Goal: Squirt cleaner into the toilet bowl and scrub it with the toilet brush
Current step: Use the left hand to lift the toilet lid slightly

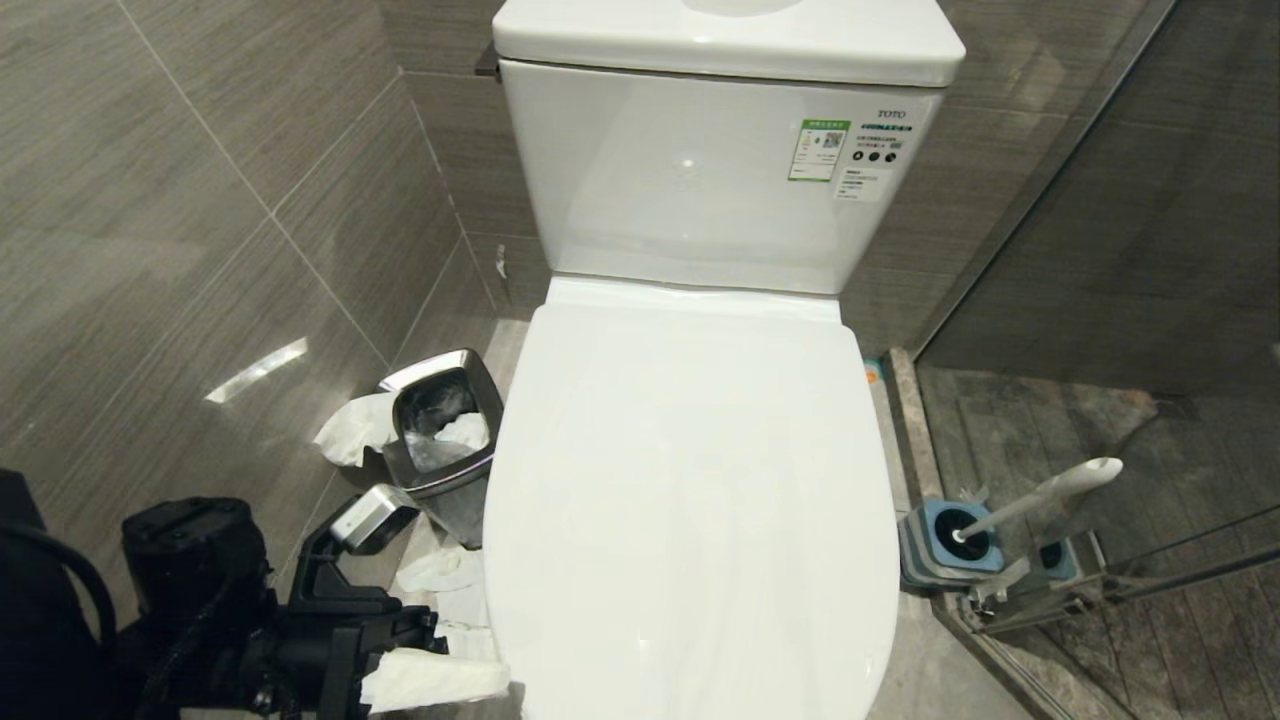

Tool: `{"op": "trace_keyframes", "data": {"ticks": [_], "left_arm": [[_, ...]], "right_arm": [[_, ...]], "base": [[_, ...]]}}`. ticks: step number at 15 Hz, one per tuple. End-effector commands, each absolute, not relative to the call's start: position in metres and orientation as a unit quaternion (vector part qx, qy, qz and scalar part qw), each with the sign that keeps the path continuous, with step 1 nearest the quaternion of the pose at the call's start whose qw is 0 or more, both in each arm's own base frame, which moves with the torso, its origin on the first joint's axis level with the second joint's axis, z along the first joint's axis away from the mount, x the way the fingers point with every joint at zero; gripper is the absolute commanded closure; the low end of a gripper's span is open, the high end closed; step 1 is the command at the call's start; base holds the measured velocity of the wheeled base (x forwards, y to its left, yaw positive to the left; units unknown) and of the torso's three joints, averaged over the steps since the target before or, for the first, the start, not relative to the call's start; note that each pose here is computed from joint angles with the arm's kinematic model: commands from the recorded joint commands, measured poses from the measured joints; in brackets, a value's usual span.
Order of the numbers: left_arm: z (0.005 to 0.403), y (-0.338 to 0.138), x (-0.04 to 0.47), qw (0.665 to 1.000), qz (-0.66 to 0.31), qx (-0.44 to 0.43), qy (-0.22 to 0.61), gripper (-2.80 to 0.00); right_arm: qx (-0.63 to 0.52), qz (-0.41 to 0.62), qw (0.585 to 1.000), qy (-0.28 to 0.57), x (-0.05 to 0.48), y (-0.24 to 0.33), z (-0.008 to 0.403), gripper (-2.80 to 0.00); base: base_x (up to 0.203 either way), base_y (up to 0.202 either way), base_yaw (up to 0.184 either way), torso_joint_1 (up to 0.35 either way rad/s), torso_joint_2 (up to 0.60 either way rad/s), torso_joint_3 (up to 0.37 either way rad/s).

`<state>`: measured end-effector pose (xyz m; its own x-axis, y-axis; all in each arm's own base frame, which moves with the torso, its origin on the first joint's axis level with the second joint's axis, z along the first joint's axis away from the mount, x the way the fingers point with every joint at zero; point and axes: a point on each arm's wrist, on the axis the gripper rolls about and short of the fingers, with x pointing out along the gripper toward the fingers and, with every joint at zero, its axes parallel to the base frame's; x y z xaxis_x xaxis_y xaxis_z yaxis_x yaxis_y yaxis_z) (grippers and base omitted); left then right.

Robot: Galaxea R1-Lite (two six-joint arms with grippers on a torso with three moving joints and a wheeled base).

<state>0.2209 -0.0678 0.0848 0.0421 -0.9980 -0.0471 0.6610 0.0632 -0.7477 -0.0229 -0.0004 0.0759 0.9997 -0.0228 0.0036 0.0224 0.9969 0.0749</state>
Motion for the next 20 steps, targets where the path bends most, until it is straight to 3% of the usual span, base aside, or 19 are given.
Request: {"op": "trace_keyframes", "data": {"ticks": [1, 11, 20], "left_arm": [[0.096, -0.066, 0.222, 0.672, -0.626, -0.276, 0.282, -2.80], [0.143, -0.062, 0.250, 0.689, -0.620, -0.291, 0.237, -2.80], [0.159, -0.061, 0.238, 0.689, -0.632, -0.279, 0.220, -2.80]], "right_arm": [[0.038, -0.011, 0.999, -0.002, -0.023, 0.000, 0.076, 0.00], [0.038, -0.011, 0.999, -0.003, -0.023, 0.000, 0.076, 0.00], [0.038, -0.011, 0.999, -0.002, -0.023, 0.000, 0.076, 0.00]], "base": [[0.000, 0.000, 0.000, 0.000, 0.00, 0.000], [0.000, 0.000, 0.000, 0.000, 0.00, 0.000], [0.000, 0.000, 0.000, 0.000, 0.00, 0.000]]}}
